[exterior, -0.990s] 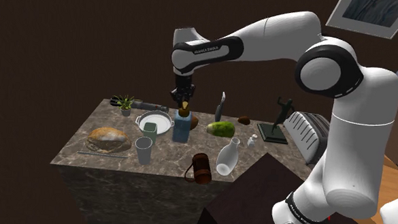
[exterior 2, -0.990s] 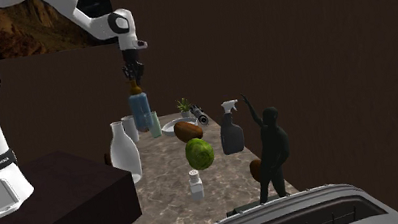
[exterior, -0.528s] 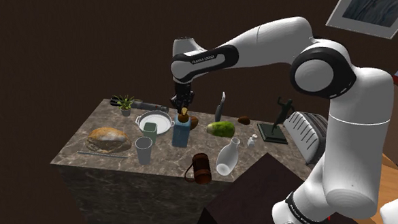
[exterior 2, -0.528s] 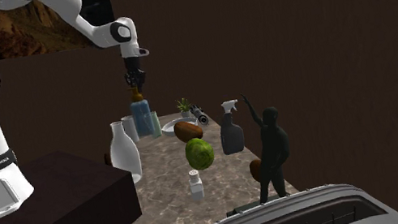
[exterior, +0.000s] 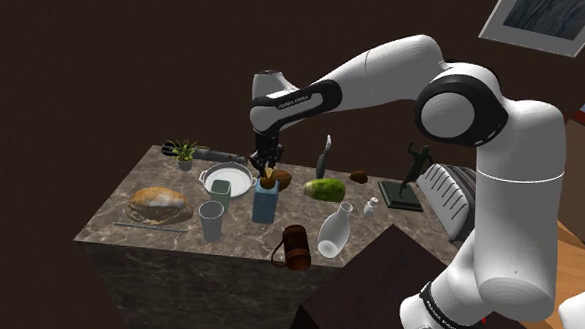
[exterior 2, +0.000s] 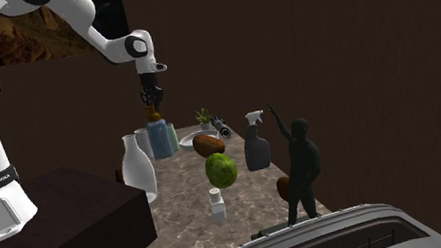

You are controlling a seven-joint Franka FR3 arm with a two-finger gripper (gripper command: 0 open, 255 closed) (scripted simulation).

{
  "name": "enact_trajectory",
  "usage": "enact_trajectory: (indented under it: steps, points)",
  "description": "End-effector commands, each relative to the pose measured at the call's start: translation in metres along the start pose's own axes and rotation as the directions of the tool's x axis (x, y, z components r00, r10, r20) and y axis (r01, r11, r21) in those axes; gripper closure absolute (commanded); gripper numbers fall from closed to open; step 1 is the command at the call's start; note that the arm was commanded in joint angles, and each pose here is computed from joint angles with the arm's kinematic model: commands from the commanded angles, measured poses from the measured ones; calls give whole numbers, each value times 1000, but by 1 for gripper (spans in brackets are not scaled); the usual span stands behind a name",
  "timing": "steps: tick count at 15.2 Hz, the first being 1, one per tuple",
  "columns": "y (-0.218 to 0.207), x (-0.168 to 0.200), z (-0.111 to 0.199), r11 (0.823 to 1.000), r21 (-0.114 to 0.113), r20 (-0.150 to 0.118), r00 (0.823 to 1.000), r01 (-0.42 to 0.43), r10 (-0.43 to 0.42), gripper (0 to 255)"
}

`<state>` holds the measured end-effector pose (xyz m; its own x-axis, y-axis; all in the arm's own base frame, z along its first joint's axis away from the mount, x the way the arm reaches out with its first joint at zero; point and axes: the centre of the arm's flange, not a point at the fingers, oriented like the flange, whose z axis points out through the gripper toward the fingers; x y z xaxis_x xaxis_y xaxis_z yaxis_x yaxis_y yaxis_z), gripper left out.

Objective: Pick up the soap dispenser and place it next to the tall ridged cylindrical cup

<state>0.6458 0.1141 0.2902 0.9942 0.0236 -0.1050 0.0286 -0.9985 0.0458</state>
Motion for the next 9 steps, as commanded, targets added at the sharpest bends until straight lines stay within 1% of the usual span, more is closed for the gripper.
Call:
enact_trajectory:
  steps: [1,6,9]
  points:
    - [0,1,10,1000,0,-1,1000,0,0,255]
    - [-1,4,37,1000,0,-1,1000,0,0,255]
    - [-1,4,37,1000,0,-1,1000,0,0,255]
